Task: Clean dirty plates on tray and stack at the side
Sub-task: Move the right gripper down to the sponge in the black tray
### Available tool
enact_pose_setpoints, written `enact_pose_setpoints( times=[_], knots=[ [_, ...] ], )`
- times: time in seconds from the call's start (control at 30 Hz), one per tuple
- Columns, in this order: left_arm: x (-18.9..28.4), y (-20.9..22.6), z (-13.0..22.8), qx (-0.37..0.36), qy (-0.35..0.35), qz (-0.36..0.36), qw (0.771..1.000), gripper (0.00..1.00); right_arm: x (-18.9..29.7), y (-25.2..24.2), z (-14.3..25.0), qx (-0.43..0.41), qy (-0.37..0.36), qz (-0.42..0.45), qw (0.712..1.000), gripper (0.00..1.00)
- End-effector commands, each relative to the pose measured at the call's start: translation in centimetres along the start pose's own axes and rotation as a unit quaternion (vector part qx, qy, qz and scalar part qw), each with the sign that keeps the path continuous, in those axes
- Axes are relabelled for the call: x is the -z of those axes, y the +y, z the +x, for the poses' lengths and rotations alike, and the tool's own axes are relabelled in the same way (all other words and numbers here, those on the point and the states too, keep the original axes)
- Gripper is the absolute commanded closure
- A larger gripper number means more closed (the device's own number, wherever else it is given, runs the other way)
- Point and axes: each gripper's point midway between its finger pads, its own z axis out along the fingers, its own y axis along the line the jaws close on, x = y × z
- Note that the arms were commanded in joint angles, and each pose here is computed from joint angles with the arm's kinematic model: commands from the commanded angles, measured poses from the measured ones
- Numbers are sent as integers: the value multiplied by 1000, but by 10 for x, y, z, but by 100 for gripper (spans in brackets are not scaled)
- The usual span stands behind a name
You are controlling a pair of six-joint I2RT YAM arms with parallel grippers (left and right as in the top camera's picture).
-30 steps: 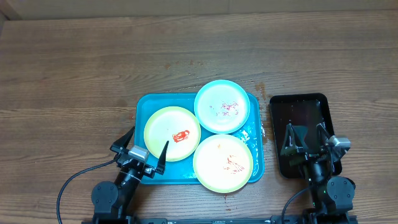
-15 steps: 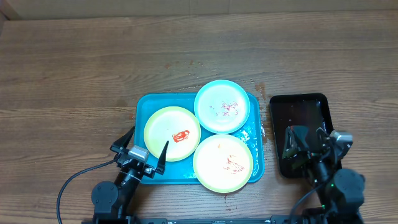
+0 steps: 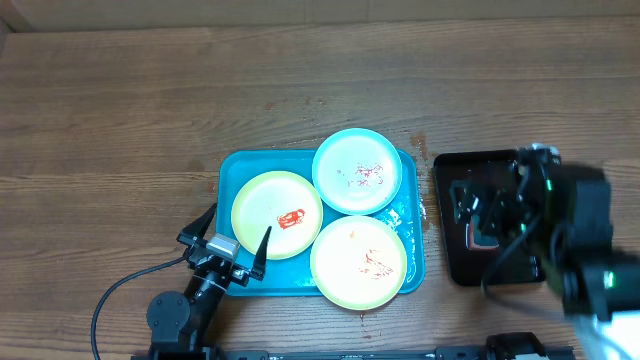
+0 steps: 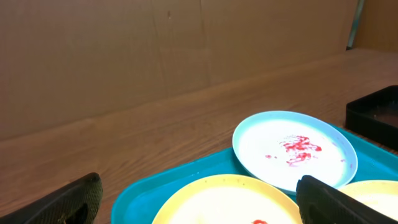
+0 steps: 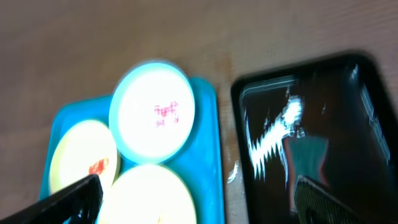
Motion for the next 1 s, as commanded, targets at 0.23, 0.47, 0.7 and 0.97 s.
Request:
enact_pose_setpoints(
  times=[0.23,0.47,0.7,0.97],
  knots=[
    [0,2,0,4,-1,-8,1000,0,-39,21,55,-101,295,-42,949,0],
    [0,3,0,2,-2,-10,1000,0,-65,13,76,-142,383,-24,912,0],
    [1,1,-4,39,-9,-4,999,0,-68,12,78,-123,391,-29,912,0],
    [5,10,-31,104,1,-27,994,0,-72,12,75,-114,383,-35,916,0]
  ],
)
